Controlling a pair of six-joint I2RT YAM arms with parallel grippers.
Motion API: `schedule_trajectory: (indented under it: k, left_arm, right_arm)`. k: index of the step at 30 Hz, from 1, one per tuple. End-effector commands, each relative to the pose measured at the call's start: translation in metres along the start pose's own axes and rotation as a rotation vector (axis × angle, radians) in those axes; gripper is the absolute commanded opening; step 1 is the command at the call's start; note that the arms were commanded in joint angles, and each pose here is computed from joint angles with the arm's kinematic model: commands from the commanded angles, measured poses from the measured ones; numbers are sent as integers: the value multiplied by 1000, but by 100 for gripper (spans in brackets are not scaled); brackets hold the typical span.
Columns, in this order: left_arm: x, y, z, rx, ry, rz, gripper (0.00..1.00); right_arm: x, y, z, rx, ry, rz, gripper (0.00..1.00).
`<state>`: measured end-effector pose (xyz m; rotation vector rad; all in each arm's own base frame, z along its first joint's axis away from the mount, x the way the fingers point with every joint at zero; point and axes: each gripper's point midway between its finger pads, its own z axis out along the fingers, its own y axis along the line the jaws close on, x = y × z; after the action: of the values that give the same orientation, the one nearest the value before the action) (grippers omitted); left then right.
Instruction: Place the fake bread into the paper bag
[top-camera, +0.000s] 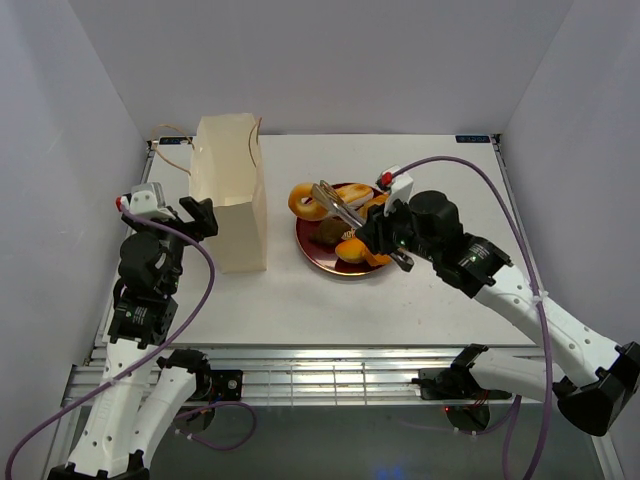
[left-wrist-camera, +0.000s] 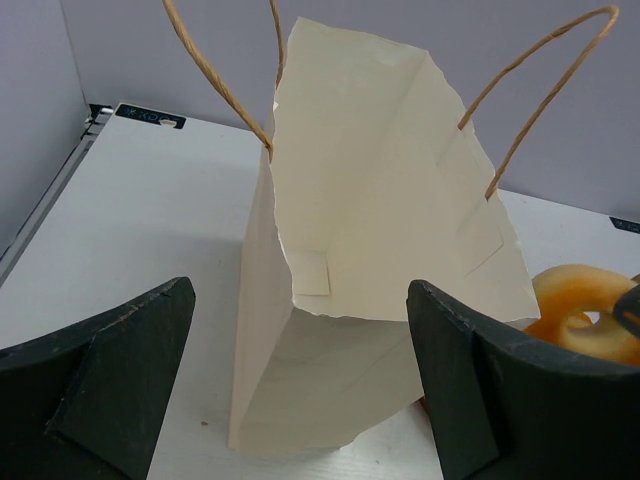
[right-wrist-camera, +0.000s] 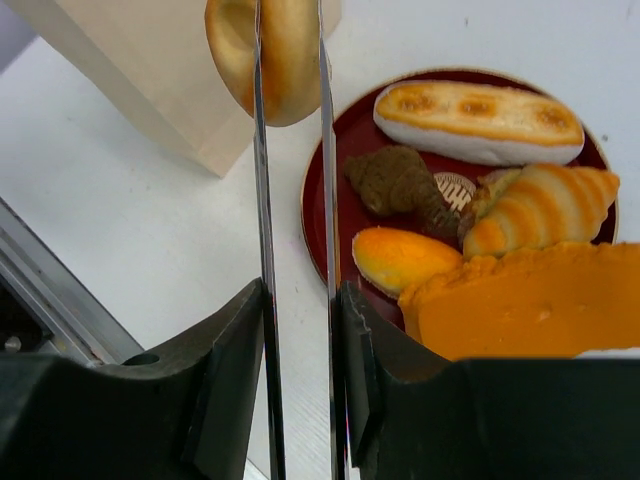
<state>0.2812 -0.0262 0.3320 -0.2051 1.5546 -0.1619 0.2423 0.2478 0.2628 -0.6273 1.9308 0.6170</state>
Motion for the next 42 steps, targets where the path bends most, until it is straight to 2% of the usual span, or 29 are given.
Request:
schedule_trajectory:
  k: [1,9,21,27,36,42]
  left_arm:
    - [-4,3,-2,-15,-22,0,98]
    - [-14,13,-9,-66,-69,-24,98]
    - [-19,27,-15,-142,-111,-49,98]
    - [-17,27,-13,-144,-103,-49,98]
    - [-14,27,-12,-144,-95,-50,98]
    - [-13,25,-10,-135,-89,-48,98]
  right_arm:
    - [-69,19,-29,-61,-175,1,36]
    - [-127,38,-56,-132,-276,-50,36]
    - [-175,82,-47,-287,-339,-127,37]
    - [-185,110,-24,-355,-352,-159,38]
    - [-177,112,33,-339,-297,-174,39]
    - [-175,113,52,-333,-279,-191,39]
